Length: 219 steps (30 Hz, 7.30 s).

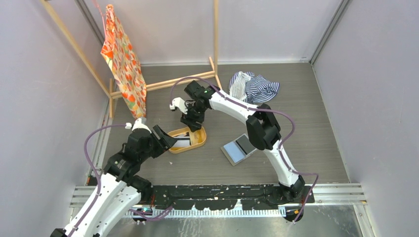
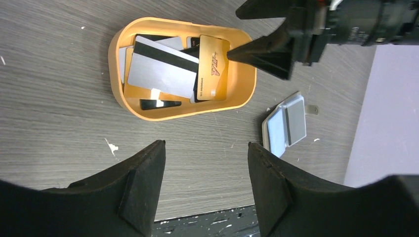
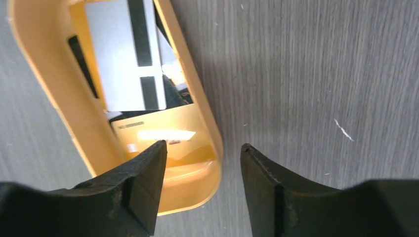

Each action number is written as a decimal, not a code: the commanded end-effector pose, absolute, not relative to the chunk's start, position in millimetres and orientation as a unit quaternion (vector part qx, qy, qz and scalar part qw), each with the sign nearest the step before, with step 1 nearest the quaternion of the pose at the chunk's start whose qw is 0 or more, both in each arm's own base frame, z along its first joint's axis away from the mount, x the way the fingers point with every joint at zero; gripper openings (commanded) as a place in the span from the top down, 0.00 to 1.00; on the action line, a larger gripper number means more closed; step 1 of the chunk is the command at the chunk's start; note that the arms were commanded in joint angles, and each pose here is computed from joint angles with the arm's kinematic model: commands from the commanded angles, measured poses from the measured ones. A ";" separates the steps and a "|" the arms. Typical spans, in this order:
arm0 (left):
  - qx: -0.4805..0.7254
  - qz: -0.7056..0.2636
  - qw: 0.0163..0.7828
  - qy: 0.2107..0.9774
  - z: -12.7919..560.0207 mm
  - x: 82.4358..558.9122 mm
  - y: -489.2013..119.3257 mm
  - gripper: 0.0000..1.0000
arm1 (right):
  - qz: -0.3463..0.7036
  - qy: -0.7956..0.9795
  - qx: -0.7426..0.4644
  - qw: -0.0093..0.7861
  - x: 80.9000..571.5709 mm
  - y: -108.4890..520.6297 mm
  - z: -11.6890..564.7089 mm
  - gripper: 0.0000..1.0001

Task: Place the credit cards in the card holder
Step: Move the storage box to the center of the board, then pick up the credit card from the storage box.

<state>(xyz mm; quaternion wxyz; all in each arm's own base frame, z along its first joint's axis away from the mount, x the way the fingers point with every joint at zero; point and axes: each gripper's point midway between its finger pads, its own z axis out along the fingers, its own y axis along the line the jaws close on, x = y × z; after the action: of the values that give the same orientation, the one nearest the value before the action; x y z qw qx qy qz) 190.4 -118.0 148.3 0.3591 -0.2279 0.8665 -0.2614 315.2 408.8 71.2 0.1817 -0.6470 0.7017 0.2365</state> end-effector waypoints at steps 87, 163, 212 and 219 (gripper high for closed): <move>-0.298 0.045 0.100 0.948 57.5 318.8 -160.5 0.46 | 0.372 0.887 -0.217 0.167 330.2 371.6 81.3 0.46; -0.293 0.030 0.071 0.953 -21.7 317.3 -165.4 0.35 | 0.395 0.881 -0.214 0.152 316.2 378.2 76.7 0.47; -0.372 -0.251 0.197 0.872 50.9 347.7 -195.1 0.93 | 0.407 0.873 -0.219 0.157 316.7 377.5 88.6 0.46; -0.381 -0.254 0.195 0.868 47.8 344.0 -190.9 1.00 | 0.415 0.866 -0.220 0.171 323.4 371.9 102.6 0.42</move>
<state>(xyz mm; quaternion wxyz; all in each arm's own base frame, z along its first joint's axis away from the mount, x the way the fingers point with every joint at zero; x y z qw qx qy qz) 345.5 -195.4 51.3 0.1902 -0.3703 0.8737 -0.2516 318.9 367.2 58.3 0.1330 -0.1986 0.8933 0.3805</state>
